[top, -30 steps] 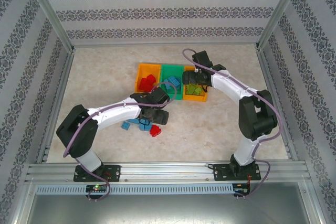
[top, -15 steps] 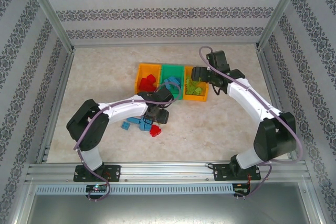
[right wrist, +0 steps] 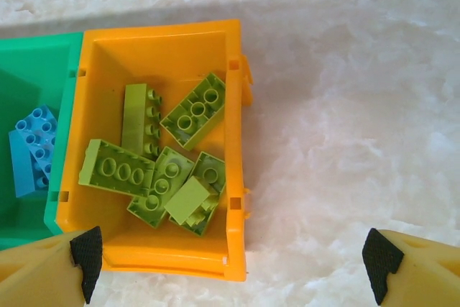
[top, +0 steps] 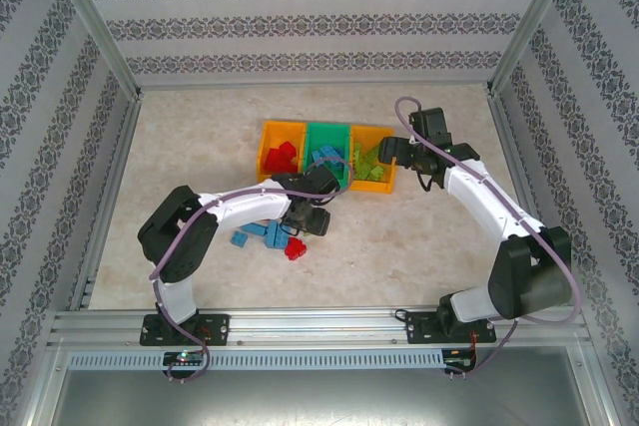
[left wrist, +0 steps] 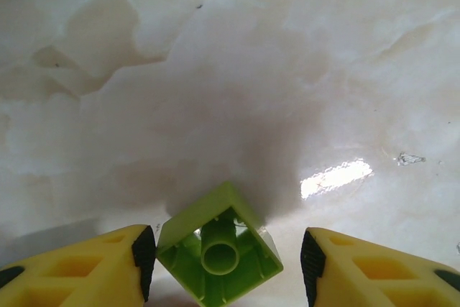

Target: Sort the legos into containers by color

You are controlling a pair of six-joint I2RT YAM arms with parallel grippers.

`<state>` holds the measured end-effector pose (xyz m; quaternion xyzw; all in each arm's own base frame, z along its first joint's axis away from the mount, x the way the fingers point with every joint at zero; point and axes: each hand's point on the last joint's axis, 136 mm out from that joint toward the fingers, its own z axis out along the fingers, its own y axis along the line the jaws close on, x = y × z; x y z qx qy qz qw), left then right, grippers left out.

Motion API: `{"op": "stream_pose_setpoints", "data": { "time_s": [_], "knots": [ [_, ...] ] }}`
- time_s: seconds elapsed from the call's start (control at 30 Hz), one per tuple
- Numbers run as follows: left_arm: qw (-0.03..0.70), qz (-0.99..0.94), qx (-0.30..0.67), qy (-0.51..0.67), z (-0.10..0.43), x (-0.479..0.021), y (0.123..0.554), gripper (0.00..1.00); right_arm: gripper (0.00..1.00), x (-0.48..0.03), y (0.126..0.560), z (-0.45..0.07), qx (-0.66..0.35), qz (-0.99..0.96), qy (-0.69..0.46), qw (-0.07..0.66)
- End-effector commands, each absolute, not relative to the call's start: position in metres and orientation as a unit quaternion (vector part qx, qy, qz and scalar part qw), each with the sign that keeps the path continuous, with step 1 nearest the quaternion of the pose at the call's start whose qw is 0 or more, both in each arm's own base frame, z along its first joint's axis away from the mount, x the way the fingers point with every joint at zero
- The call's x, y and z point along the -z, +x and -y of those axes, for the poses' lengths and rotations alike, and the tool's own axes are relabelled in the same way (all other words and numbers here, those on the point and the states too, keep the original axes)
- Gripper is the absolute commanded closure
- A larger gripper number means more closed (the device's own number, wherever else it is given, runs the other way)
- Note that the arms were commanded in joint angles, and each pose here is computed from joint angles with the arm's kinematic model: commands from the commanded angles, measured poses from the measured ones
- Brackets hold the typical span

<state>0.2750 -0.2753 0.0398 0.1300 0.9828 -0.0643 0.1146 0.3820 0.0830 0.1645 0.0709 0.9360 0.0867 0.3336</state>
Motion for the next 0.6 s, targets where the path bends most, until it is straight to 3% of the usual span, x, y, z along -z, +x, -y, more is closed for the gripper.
{"op": "stream_pose_setpoints", "data": {
  "time_s": [0.0,0.33,0.57],
  "knots": [
    [0.101,-0.983,0.069,0.137,0.282,-0.04,0.268,0.41,0.04,-0.167,0.378,-0.081,-0.098,-0.933,0.08,0.338],
    [0.096,-0.989,0.041,0.101,0.268,-0.043,0.263,0.32,0.04,-0.16,0.376,-0.08,-0.103,-0.934,0.084,0.333],
    [0.089,-0.993,0.047,0.057,0.272,-0.035,0.261,0.32,0.04,-0.151,0.376,-0.079,-0.104,-0.935,0.085,0.327]
  ]
}}
